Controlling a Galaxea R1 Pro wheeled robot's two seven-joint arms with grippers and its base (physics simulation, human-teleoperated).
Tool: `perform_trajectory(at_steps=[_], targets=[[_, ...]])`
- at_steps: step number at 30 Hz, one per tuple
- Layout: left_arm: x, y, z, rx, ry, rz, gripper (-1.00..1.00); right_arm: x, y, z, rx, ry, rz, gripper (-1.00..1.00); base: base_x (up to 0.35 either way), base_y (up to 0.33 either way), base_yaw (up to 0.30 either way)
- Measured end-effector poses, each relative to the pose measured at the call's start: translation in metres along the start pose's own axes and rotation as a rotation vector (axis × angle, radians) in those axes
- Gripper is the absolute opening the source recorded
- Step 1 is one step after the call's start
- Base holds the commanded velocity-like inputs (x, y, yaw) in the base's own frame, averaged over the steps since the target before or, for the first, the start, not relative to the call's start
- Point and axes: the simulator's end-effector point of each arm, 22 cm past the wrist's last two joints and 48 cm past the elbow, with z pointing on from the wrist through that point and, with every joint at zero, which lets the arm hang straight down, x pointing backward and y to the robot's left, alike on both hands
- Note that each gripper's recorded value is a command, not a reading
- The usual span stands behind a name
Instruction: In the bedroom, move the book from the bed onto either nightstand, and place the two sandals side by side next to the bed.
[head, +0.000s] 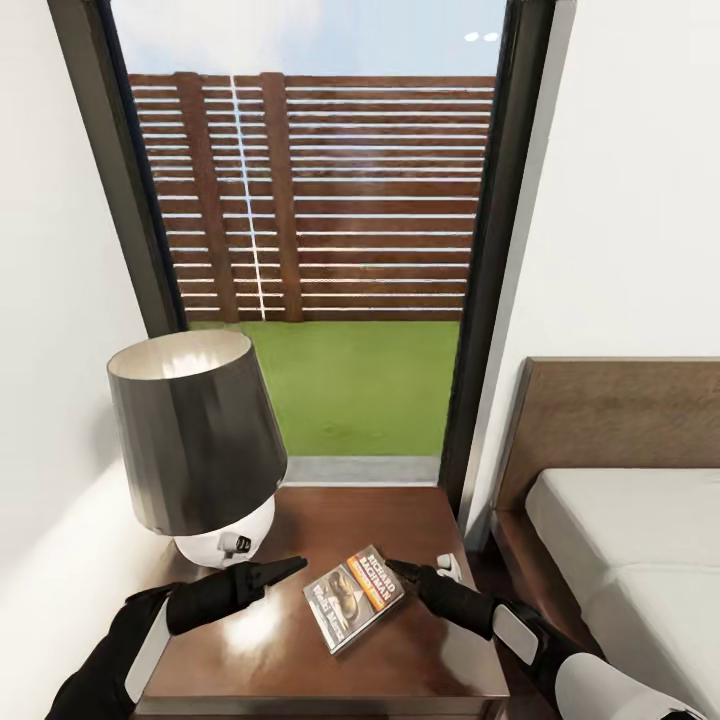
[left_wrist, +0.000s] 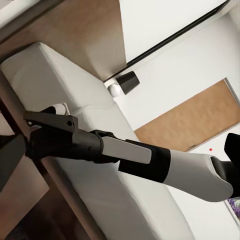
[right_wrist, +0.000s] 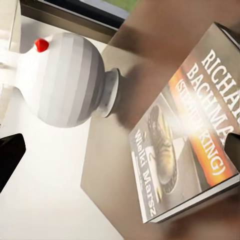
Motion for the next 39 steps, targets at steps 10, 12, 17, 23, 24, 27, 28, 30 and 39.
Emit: perform_trajectory(at_steps=[10, 12, 17, 23, 24, 27, 28, 30, 39], targets=[[-0.015, -0.016, 0.005, -0.003, 0.002, -0.001, 1.0, -0.011, 0.021, -0.001, -0.002, -0.001, -0.003, 1.0, 0.0, 0.0, 0.0], [-0.018, -0.018, 0.006, -0.004, 0.002, -0.001, 1.0, -0.014, 0.024, -0.002, -0.002, -0.005, -0.007, 1.0, 0.0, 0.0, 0.0], [-0.026, -0.026, 0.008, -0.004, 0.002, -0.001, 1.0, -0.021, 0.034, -0.004, -0.001, -0.008, -0.011, 1.0, 0.0, 0.0, 0.0], [-0.035, -0.036, 0.011, -0.004, 0.002, -0.001, 1.0, -0.027, 0.045, -0.005, 0.0, -0.008, -0.011, 1.0, 0.0, 0.0, 0.0], [-0.036, -0.038, 0.011, -0.004, 0.002, -0.001, 1.0, -0.028, 0.047, -0.005, 0.001, -0.007, -0.011, 1.0, 0.0, 0.0, 0.0], [-0.041, -0.043, 0.012, -0.004, 0.002, -0.001, 1.0, -0.032, 0.053, -0.006, 0.0, -0.007, -0.01, 1.0, 0.0, 0.0, 0.0], [-0.042, -0.044, 0.013, -0.004, 0.002, -0.001, 1.0, -0.032, 0.055, -0.007, -0.001, -0.007, -0.009, 1.0, 0.0, 0.0, 0.0], [-0.045, -0.047, 0.014, -0.004, 0.002, -0.001, 1.0, -0.034, 0.059, -0.007, -0.001, -0.005, -0.007, 1.0, 0.0, 0.0, 0.0], [-0.058, -0.062, 0.017, -0.005, 0.002, -0.002, 1.0, -0.044, 0.075, -0.01, 0.001, -0.006, -0.004, 1.0, 0.0, 0.0, 0.0]])
